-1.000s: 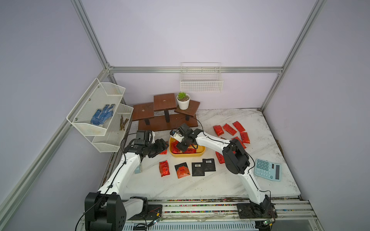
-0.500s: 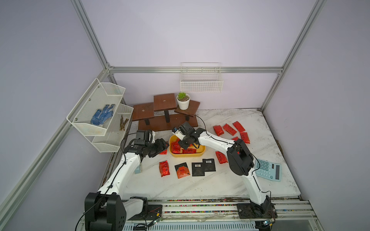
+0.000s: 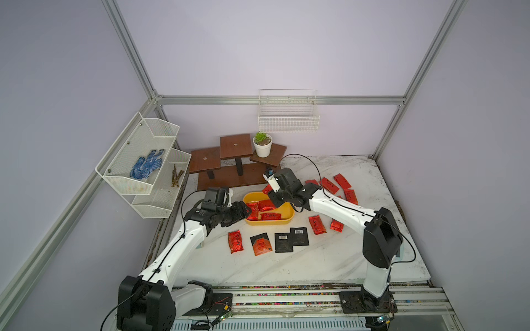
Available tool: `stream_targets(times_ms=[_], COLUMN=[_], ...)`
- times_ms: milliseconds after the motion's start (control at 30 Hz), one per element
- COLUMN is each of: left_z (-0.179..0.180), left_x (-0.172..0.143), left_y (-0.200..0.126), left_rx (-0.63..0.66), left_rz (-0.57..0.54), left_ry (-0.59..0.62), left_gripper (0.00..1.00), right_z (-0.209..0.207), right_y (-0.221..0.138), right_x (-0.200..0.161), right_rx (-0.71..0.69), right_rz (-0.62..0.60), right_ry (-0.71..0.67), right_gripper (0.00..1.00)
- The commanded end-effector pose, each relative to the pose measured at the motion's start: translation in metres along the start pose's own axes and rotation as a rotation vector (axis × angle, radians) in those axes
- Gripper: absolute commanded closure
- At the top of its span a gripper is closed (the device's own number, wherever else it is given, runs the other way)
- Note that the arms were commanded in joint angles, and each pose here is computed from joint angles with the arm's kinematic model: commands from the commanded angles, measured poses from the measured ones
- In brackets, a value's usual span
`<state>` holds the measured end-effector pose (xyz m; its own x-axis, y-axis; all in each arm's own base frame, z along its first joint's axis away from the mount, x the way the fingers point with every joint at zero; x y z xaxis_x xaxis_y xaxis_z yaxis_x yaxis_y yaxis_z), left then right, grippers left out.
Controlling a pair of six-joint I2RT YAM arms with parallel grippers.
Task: Take the tea bags out of the storage box
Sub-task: Pick up the tea bag from the storage box, then place the tea bag at the center of the board.
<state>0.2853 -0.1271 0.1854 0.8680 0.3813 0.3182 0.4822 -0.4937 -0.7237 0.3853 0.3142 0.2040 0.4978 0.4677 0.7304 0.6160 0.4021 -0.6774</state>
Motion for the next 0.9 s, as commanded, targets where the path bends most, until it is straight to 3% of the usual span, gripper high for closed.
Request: stream_targets(times_ms=[0, 167, 367, 867], left_z=[-0.025, -0.041, -0.048, -0.041], left_x=[0.011, 0.007, 0.004, 0.003], left_y=[0.003, 0.013, 0.018, 0.024], left_rx=[-0.032, -0.040, -0.038, 0.008], left_rz=[-0.043, -0.024, -0.012, 0.005], left_ry=[0.039, 0.076, 0.095, 0.098], left_gripper=[0.32, 0.32, 0.32, 0.33], right_z=[-0.046, -0.102, -0.128, -0.157], right_y=[-0.014, -0.021, 0.015, 0.106], right_x=[-0.008, -0.045, -0.083, -0.085], right_rx=[-0.097, -0.177, -0.180, -0.216], right_rz=[-0.034, -0.015, 0.086, 0.175], right_ry=[0.148, 0.324, 0.451, 0.528], right_gripper=[0.55, 0.56, 0.57, 0.57])
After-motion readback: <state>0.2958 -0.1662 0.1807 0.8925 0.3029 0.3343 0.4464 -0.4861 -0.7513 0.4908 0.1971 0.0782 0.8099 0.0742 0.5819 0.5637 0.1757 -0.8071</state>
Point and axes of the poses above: each gripper's point midway between its finger pads, its own y axis out along the fingers, its own z axis along the line the jaws close on, x = y × z, the point moved 3 cm from there along -y, back along the fingers, and after that the axes turned 3 degrees about -y, right-handed, at the moved point
